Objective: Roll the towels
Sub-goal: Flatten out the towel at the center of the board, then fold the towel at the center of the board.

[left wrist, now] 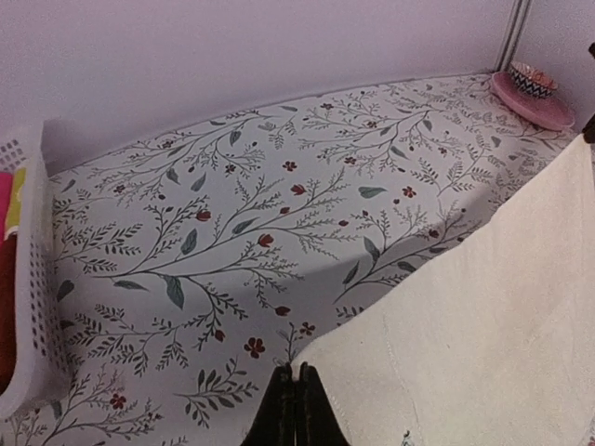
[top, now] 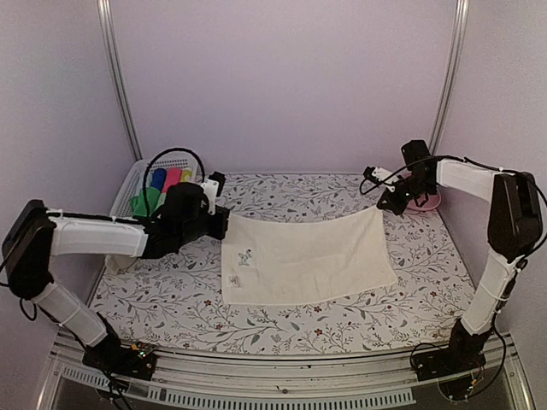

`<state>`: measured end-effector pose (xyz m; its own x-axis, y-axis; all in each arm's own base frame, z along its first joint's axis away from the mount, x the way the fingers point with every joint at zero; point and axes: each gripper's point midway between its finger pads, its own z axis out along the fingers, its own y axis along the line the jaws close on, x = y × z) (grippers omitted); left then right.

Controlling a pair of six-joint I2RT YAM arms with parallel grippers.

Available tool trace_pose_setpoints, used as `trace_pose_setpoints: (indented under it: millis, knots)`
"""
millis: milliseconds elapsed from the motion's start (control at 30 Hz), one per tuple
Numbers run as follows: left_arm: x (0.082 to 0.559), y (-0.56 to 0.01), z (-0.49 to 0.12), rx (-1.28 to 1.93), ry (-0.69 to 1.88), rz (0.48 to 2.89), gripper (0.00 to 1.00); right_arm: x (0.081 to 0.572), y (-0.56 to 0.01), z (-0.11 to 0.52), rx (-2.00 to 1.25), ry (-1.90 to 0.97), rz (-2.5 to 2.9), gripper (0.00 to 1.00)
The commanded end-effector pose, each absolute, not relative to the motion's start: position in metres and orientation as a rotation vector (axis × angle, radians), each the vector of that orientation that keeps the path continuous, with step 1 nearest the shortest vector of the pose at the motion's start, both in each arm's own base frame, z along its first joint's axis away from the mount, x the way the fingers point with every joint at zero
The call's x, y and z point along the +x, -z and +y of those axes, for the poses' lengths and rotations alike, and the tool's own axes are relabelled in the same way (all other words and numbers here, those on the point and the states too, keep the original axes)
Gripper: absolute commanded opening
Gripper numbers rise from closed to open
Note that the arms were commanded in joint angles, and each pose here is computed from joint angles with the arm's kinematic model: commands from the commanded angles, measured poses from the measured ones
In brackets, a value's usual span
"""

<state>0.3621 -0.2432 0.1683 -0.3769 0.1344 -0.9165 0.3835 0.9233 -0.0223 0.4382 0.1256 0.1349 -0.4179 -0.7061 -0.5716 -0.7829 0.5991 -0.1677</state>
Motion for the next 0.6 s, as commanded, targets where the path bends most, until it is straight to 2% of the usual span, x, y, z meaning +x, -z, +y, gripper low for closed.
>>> trace_pose_setpoints:
  millis: [0, 133, 267, 400, 567]
  knots:
    - [0.423, -0.124, -0.259, 0.437, 0.181, 2.050, 0.00, 0.494, -0.119, 0.116, -1.110, -0.084, 2.237, 0.02]
    - [0.463, -0.103, -0.263, 0.458, 0.124, 2.054, 0.00, 0.527, -0.095, 0.110, -1.096, -0.065, 2.261, 0.02]
    - [0.479, -0.107, -0.257, 0.466, 0.085, 2.006, 0.00, 0.545, -0.095, 0.109, -1.096, -0.053, 2.231, 0.02]
    - [0.476, -0.121, -0.250, 0.497, 0.119, 1.940, 0.00, 0.542, -0.101, 0.111, -1.150, -0.059, 2.185, 0.02]
    - [0.449, -0.126, -0.257, 0.602, 0.245, 1.901, 0.00, 0.514, -0.107, 0.109, -1.249, -0.111, 2.124, 0.02]
